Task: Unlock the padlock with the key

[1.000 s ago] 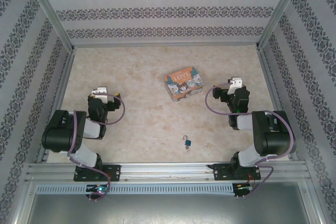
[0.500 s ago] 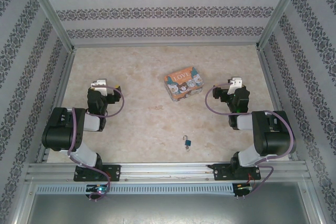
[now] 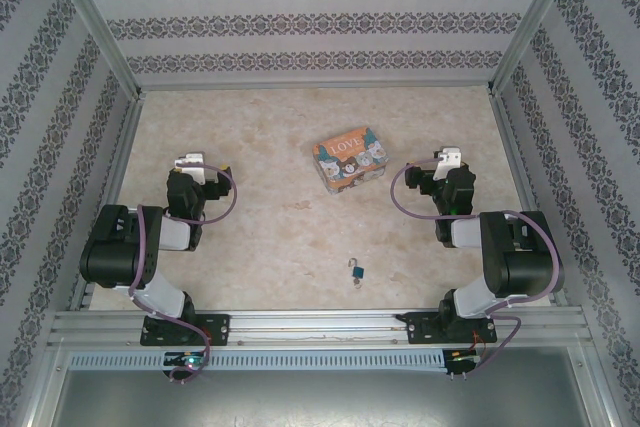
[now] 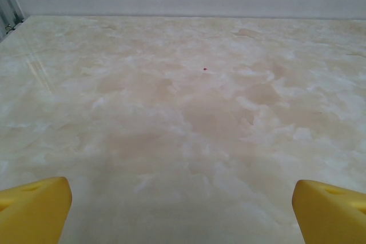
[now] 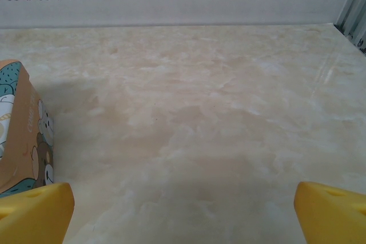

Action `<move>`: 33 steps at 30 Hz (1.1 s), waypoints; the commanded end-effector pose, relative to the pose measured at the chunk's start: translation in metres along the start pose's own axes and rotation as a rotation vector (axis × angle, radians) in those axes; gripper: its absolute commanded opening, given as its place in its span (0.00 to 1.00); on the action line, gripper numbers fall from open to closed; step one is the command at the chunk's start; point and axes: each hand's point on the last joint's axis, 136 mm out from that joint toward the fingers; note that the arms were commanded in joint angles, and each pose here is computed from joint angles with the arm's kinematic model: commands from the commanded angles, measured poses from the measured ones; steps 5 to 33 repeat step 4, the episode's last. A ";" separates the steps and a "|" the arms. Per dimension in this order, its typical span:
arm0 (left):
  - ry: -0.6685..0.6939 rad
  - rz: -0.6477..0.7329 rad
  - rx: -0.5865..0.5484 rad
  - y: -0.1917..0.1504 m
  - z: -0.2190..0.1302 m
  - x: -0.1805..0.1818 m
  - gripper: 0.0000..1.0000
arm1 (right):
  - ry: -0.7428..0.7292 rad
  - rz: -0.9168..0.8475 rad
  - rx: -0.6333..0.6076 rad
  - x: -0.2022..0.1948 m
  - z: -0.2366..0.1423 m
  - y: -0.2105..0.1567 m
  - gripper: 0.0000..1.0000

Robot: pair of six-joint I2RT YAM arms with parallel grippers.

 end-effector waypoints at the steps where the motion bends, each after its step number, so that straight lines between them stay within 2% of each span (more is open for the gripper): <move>1: 0.000 -0.010 0.007 0.000 -0.001 0.003 0.99 | -0.002 0.010 -0.013 0.001 0.002 0.007 0.98; 33: 0.001 -0.010 0.007 0.000 -0.001 0.003 0.99 | -0.001 0.010 -0.015 0.001 0.002 0.007 0.98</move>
Point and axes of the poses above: each hand's point on the last joint's axis, 136 mm out from that joint toward the fingers, its own z axis out along the fingers, its own x axis along the line the jaws close on, y = z × x, and after that the axes turned 7 degrees about -z, right-handed
